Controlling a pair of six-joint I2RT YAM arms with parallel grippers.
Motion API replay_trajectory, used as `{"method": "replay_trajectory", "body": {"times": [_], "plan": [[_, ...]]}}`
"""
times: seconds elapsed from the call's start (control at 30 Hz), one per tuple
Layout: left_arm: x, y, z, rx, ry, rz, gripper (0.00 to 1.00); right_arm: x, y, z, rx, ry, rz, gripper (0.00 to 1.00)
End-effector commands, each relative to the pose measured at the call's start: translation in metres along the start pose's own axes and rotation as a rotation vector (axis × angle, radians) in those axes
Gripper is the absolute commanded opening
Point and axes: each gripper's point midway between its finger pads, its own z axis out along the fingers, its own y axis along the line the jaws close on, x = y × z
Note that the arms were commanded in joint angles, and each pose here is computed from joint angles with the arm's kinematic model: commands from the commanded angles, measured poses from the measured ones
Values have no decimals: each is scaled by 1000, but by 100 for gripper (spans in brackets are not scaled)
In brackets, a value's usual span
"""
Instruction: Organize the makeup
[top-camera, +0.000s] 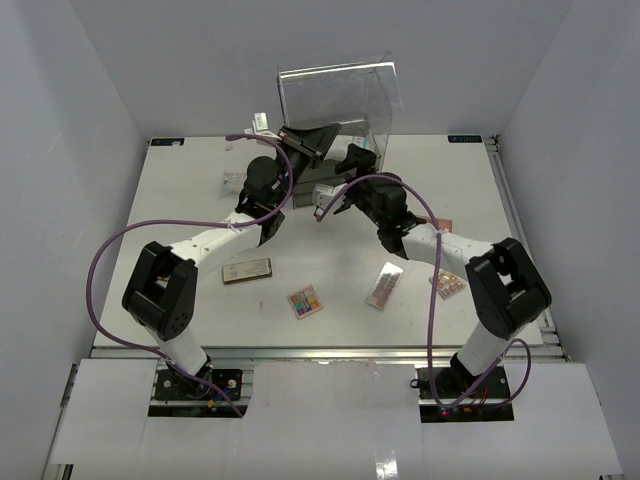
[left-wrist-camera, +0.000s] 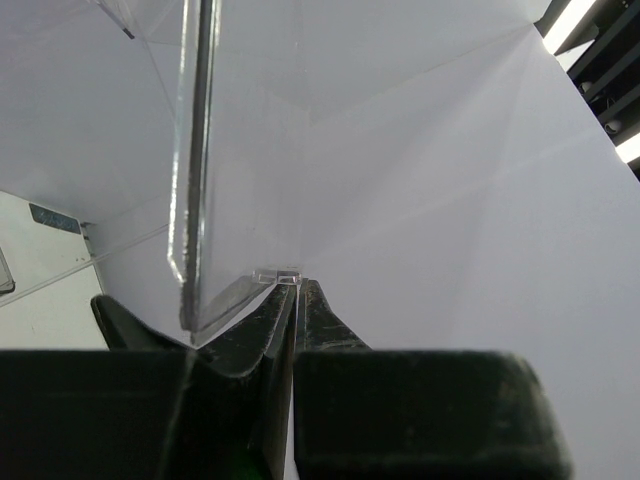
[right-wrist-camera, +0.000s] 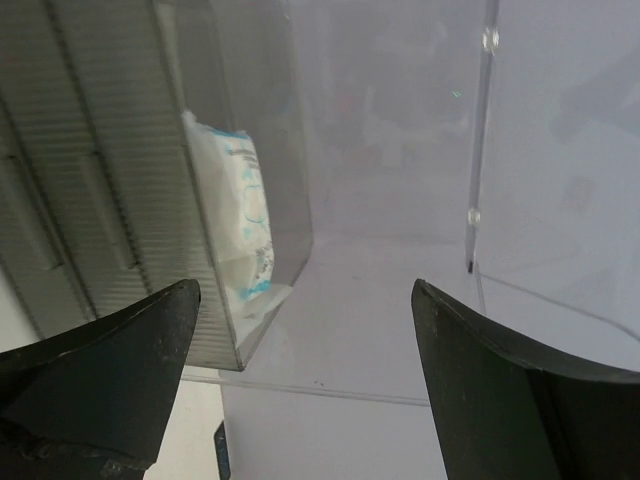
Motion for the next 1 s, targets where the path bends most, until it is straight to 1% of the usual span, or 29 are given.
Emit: {"method": "replay_trajectory", "body": {"times": [0.0,0.07,0.1,0.13,0.23,0.33,0.43,0.5,0.67,0.9,0.97], "plan": [[-25,-50,1,101,-61,3,0,-31,58,-33,-383,-124,38,87],[-25,-50,0,98,-61,3,0,-39,85,-63,-548,-162,66,80],[-25,-48,0,93,-62,4,0,-44,91,-74,-576,-185,76,78],[-25,-47,-1,89,-61,5,0,-46,92,-75,-579,-192,76,77],[-26,-46,-4,83,-68,6,0,-39,88,-98,-546,-138,85,76],[-24,-41,-4,76,-63,-1,0,-25,63,-103,-443,-64,84,75],[-22,-37,-4,69,-58,-8,0,-11,24,-101,-320,-6,94,76],[-21,-34,-5,62,-55,-13,0,3,-4,-99,-224,60,87,76],[-18,-28,-7,48,-46,-12,0,19,-57,-97,-31,135,54,78],[-14,-15,-10,23,-37,-13,0,24,-114,-95,179,182,27,81],[-12,-12,-10,18,-33,-18,0,24,-123,-94,215,184,10,82]]}}
